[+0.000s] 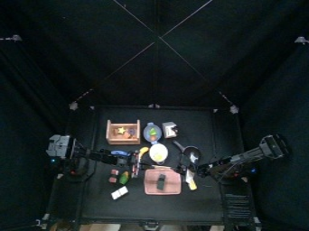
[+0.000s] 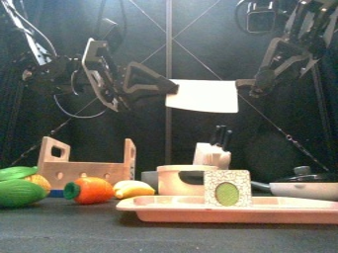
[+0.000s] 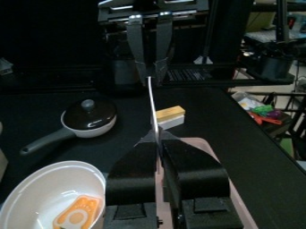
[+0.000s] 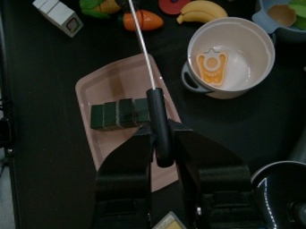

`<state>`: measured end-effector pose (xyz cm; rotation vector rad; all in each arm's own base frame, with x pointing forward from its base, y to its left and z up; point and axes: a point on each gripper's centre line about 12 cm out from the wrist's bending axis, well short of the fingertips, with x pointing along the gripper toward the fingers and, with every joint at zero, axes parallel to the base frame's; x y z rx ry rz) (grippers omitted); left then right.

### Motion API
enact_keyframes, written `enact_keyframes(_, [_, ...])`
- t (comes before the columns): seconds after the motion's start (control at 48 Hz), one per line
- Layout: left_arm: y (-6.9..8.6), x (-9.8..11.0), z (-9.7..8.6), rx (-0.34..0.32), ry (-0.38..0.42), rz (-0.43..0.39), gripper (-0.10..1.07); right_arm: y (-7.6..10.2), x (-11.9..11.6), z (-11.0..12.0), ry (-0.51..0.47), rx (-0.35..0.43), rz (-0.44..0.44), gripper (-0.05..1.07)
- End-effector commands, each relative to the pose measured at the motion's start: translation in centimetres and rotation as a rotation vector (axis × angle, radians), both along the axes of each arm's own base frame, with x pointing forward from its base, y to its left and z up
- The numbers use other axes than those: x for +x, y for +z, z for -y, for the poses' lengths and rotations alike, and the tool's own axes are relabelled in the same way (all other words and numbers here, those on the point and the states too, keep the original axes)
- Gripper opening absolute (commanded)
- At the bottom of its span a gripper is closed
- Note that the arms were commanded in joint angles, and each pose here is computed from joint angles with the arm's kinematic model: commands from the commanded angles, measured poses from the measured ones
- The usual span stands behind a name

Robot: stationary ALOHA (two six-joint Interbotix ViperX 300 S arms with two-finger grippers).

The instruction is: Regrasp cleaver

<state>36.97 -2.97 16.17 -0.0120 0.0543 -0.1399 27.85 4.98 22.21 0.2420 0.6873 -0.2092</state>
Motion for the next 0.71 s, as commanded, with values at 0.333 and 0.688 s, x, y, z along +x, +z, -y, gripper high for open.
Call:
enact_keyframes(0.333, [0.4,0.5,0.2,0.002,-0.006,0.019,0.38,-0.9,0.8,-0.5,0.027,0.005,-0.013,0.51])
enact_keyframes(0.688, [-0.3,0.6,0.3,-0.002,-0.009,0.0,0.38,-0.8,0.8,-0.8,0.026,0.029,-0.012,0.5])
